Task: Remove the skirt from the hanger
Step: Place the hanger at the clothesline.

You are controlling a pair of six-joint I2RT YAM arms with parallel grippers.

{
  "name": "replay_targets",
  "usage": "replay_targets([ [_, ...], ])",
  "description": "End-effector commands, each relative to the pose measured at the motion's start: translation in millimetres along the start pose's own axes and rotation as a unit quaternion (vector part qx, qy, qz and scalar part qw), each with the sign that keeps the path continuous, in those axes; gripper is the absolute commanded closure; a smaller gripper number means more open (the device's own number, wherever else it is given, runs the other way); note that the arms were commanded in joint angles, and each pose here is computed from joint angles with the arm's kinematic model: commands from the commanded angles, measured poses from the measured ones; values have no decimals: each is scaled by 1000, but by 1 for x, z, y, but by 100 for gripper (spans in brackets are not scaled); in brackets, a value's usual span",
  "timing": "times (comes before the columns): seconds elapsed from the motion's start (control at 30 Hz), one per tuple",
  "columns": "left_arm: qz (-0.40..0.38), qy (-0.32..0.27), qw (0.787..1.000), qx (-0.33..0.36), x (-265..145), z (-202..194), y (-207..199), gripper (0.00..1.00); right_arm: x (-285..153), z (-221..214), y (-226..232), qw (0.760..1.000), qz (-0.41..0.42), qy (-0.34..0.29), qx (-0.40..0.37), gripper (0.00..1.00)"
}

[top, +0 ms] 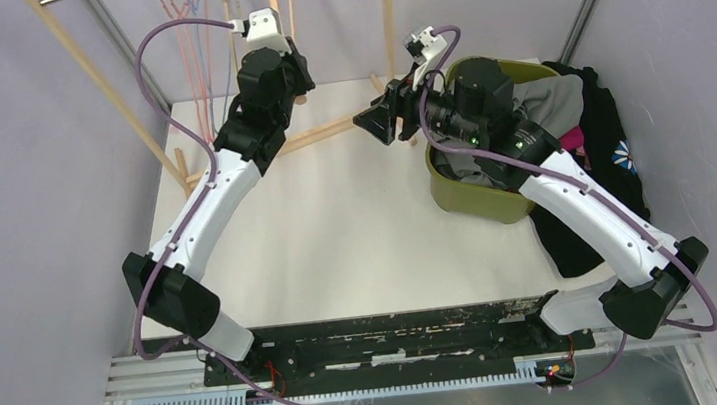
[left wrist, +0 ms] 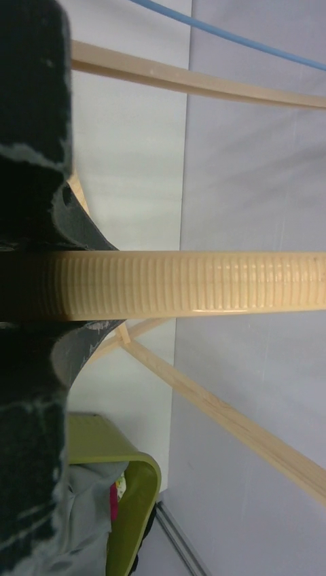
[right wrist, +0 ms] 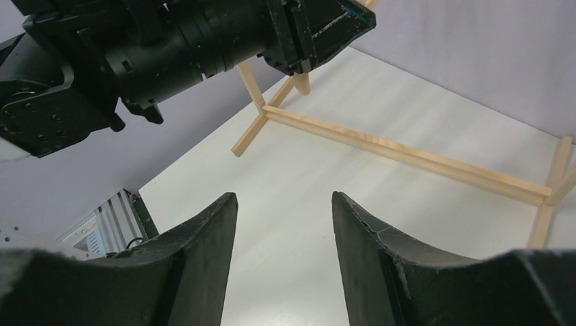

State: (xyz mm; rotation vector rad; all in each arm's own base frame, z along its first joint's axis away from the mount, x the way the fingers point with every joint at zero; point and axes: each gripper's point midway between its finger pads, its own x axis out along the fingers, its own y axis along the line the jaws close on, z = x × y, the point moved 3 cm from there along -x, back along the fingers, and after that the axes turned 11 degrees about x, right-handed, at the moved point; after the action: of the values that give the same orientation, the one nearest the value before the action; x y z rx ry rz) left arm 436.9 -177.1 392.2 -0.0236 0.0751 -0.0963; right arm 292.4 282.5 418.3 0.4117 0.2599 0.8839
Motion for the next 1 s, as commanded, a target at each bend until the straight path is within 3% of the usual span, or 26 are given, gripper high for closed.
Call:
replay_targets([
  [0.0,-24,-28,997,-61,7,30,-10,97,-14,15,10,1000,6,-30,-2,40],
  [0.5,-109,-27,980,-167,23,17,-23,97,-26,10,2,999,-21,-28,3,41],
  [0.97,-217,-42,942,-251,15,48,-30,97,-25,6,-3,999,-29,-36,20,42],
])
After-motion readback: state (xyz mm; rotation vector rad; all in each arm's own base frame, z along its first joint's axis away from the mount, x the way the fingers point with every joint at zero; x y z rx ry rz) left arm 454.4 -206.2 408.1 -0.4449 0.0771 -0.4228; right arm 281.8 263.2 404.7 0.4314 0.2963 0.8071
